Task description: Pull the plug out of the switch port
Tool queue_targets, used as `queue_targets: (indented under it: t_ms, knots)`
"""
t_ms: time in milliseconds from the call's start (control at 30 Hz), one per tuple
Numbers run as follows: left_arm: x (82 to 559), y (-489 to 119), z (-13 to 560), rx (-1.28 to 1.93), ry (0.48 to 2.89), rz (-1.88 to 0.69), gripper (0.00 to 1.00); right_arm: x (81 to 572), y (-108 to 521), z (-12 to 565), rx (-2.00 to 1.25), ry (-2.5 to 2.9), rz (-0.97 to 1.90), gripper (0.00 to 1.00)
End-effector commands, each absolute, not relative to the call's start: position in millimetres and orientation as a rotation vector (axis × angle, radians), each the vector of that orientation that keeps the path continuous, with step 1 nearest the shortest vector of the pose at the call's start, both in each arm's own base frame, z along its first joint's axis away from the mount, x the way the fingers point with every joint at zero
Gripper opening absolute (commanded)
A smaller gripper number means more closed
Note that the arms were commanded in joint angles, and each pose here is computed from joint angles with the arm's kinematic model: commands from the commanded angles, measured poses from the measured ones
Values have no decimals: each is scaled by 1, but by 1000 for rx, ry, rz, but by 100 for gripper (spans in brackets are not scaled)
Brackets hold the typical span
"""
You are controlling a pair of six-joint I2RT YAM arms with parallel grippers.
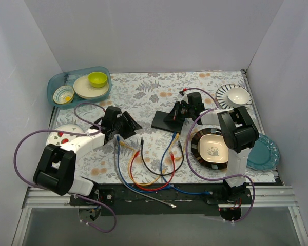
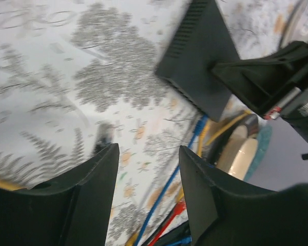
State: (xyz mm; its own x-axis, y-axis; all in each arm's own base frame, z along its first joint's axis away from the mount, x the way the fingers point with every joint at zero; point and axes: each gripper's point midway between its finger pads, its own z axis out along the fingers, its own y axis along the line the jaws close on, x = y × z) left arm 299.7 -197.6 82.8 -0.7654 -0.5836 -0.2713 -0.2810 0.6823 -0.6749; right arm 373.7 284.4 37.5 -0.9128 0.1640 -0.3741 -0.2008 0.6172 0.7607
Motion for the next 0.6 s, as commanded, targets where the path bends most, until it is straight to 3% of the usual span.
queue_targets:
  t_ms: [0, 233, 567]
  knots:
    - [320, -257, 125, -441, 2338, -1155, 50, 287, 231, -61, 114, 2920, 892, 1]
    - [303, -340, 91, -215, 2487, -1269, 43, 284, 231, -63, 114, 2923, 896, 1]
    - [308, -374, 42, -224, 2578, -1263, 38, 285, 233, -63, 111, 2922, 910, 1]
